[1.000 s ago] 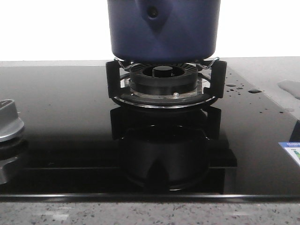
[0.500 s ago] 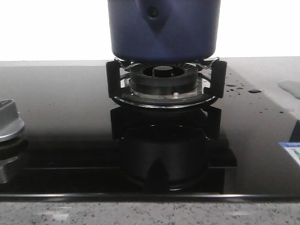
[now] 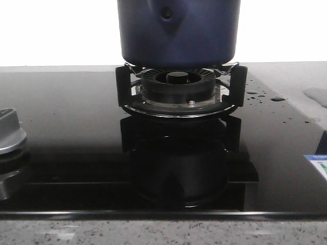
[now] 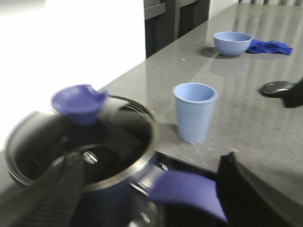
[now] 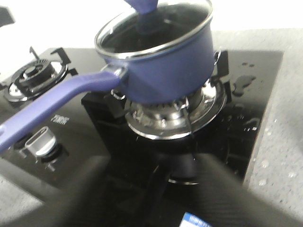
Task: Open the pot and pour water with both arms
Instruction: 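Hold the glass lid raised above the saucepan with the left gripper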
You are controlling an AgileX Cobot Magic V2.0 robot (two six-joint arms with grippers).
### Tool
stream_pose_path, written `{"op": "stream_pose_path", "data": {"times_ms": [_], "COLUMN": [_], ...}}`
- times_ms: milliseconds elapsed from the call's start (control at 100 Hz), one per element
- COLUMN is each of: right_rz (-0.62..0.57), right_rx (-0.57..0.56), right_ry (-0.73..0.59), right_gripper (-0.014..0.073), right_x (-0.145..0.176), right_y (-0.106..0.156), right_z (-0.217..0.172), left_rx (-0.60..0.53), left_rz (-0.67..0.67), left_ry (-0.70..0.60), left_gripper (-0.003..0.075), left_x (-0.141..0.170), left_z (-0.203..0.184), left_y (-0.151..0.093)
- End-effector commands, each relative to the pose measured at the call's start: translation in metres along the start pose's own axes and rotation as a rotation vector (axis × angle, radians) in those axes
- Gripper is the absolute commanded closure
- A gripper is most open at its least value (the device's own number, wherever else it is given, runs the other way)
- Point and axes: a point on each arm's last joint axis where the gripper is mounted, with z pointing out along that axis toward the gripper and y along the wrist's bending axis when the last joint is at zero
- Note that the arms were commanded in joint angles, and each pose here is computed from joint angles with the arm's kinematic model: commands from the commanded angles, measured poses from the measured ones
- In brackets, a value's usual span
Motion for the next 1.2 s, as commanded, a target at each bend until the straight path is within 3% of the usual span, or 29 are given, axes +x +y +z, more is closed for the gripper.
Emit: {"op": "stream_pose_path", "data": {"times_ms": [0,490,840,1020,1190], "right_rz": [0.004,0.004,0.004,0.004,0.005], "right_rx": [0.006,0.006,0.006,0.010,0.011], "right_ry": [-0.089,-0.089,-0.089,-0.097,-0.100], "right_gripper": [0.0011,0.0010,0.0010,0.0010,0.0010], "right_x": [-0.016,-0.016,-0.016,-0.017,-0.017], "right_y": [0.001,0.001,0.001,0.001,0.001], "right_z": [-0.002,-0.002,-0.002,-0.002,-0.002], "left_rx": [-0.002,0.145,0.156,0.185,0.138], "left_rz": [-0.003,-0.003,-0.027,0.011,-0.013], "left_ry": [-0.078,-0.053,-0.026,-0.025,-0.029], "left_gripper": [0.0169,0.0169,0.0169,0.0171,0.0175], "left_x": [-0.023,-0.031,-0.016,-0.012,-0.010], "left_z": [0.009,0.090,0.117,0.129,0.137], "left_y": [0.010,0.068,0.083,0.079,0.082]}}
